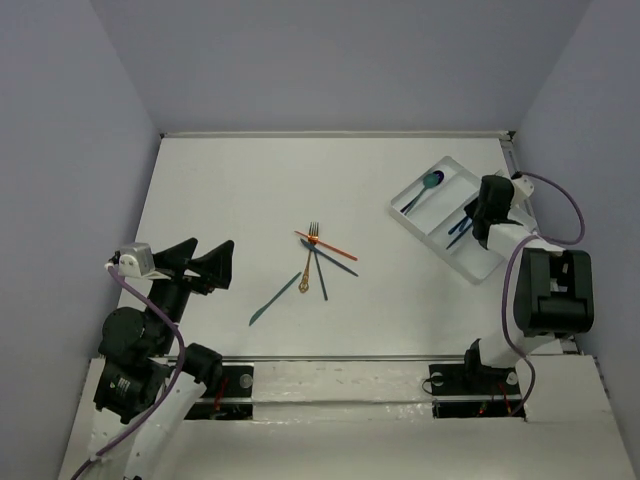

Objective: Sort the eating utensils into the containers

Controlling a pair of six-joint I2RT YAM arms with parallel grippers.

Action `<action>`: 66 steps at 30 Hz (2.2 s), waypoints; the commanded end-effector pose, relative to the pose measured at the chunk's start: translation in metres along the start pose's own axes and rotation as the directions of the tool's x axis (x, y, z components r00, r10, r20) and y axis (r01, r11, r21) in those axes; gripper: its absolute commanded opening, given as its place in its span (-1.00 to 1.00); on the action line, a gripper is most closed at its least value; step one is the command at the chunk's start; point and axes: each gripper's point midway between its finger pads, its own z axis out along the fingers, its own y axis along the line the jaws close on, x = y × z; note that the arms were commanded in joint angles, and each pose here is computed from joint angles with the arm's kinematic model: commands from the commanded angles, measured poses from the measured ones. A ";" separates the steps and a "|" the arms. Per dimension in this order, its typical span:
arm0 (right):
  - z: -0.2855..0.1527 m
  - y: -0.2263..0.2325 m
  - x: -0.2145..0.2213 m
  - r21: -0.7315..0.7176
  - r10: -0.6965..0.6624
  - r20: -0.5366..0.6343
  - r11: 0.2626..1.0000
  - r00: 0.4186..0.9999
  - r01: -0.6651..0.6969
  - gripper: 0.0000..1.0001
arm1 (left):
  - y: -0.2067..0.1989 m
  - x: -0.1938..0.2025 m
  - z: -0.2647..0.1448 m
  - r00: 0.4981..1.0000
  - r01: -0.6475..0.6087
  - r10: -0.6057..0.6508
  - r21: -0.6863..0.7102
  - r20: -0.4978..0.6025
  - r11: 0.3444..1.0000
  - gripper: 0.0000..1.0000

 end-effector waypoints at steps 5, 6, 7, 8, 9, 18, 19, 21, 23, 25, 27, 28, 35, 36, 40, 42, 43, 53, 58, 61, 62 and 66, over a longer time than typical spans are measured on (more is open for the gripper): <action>0.007 0.009 -0.018 0.004 0.012 0.005 1.000 1.000 -0.012 -0.56 | -0.004 -0.008 0.001 0.999 -0.003 0.003 0.021 0.036 1.000 0.98; 0.007 0.009 -0.018 0.006 0.013 0.006 1.000 1.000 -0.013 -0.53 | -0.004 -0.008 0.001 0.999 -0.003 0.003 0.021 0.036 1.000 0.98; 0.006 0.008 -0.017 0.007 0.012 0.003 1.000 1.000 -0.012 -0.50 | -0.004 -0.008 0.001 0.999 -0.003 0.003 0.021 0.036 1.000 0.98; 0.006 0.008 -0.017 0.009 0.011 0.001 1.000 1.000 -0.011 -0.50 | -0.004 -0.008 0.001 0.999 -0.003 0.003 0.021 0.036 1.000 0.98; 0.006 0.008 -0.017 0.007 0.010 0.001 1.000 1.000 -0.010 -0.47 | -0.004 -0.008 0.000 0.999 -0.004 0.004 0.023 0.039 1.000 0.98; -0.015 0.030 -0.017 -0.127 0.006 -0.021 0.992 1.000 -0.008 -0.34 | -0.006 -0.009 -0.001 0.999 0.001 -0.002 0.029 0.039 1.000 0.98; -0.027 0.043 -0.019 -0.200 0.003 -0.027 0.980 1.000 -0.008 -0.33 | -0.005 -0.007 0.000 0.999 0.000 -0.001 0.025 0.033 1.000 0.98; -0.048 0.070 -0.008 -0.308 -0.051 -0.044 0.951 0.998 0.035 -0.31 | -0.004 -0.006 0.003 1.000 -0.003 0.002 0.020 0.025 1.000 0.98; -0.073 0.094 -0.006 -0.394 -0.087 -0.032 0.917 0.996 0.067 -0.30 | -0.003 -0.002 0.006 1.000 -0.007 0.007 0.013 0.010 1.000 0.98; -0.102 0.126 0.015 -0.494 -0.153 -0.041 0.862 0.987 0.113 -0.29 | -0.002 0.000 0.008 1.000 -0.009 0.009 0.005 0.000 1.000 0.98; -0.135 0.154 0.037 -0.589 -0.220 -0.044 0.794 0.975 0.152 -0.28 | 0.000 0.002 0.012 1.000 -0.011 0.011 -0.008 -0.011 1.000 0.98; -0.145 0.162 0.045 -0.615 -0.243 -0.047 0.772 0.969 0.163 -0.29 | 0.001 0.006 0.015 1.000 -0.014 0.014 -0.015 -0.026 1.000 0.98; -0.225 0.208 0.107 -0.791 -0.439 -0.043 0.563 0.897 0.237 -0.28 | 0.008 0.012 0.021 0.999 -0.024 0.022 -0.045 -0.046 0.999 0.98; -0.226 0.208 0.119 -0.790 -0.473 -0.054 0.559 0.879 0.253 -0.28 | 0.009 0.011 0.022 0.999 -0.026 0.023 -0.050 -0.044 0.998 0.98; -0.244 0.218 0.164 -0.805 -0.582 -0.057 0.507 0.811 0.307 -0.28 | 0.010 0.009 0.020 0.999 -0.027 0.026 -0.052 -0.033 0.998 0.98; -0.255 0.222 0.187 -0.814 -0.625 -0.053 0.479 0.779 0.328 -0.28 | 0.010 0.008 0.020 0.999 -0.027 0.025 -0.051 -0.030 0.998 0.98; -0.257 0.224 0.192 -0.805 -0.647 -0.055 0.479 0.760 0.349 -0.28 | 0.009 0.008 0.019 0.999 -0.028 0.027 -0.048 -0.028 0.998 0.98; -0.281 0.228 0.266 -0.810 -0.793 -0.042 0.383 0.607 0.443 -0.24 | 0.003 0.002 0.012 1.000 -0.020 0.020 -0.014 0.000 1.000 0.98; -0.267 0.219 0.274 -0.768 -0.842 -0.006 0.350 0.539 0.537 -0.15 | 0.002 0.000 0.010 1.000 -0.017 0.017 -0.006 0.006 1.000 0.98; -0.262 0.214 0.274 -0.759 -0.885 0.047 0.270 0.463 0.593 -0.14 | 0.002 0.001 0.010 1.000 -0.017 0.017 -0.006 0.004 1.000 0.98; -0.257 0.212 0.273 -0.758 -0.899 0.062 0.240 0.434 0.606 -0.14 | 0.001 0.000 0.010 1.000 -0.017 0.017 -0.003 0.007 1.000 0.98; -0.249 0.204 0.280 -0.776 -0.929 0.068 0.179 0.363 0.604 -0.14 | 0.001 -0.001 0.009 1.000 -0.015 0.015 -0.003 0.011 1.000 0.98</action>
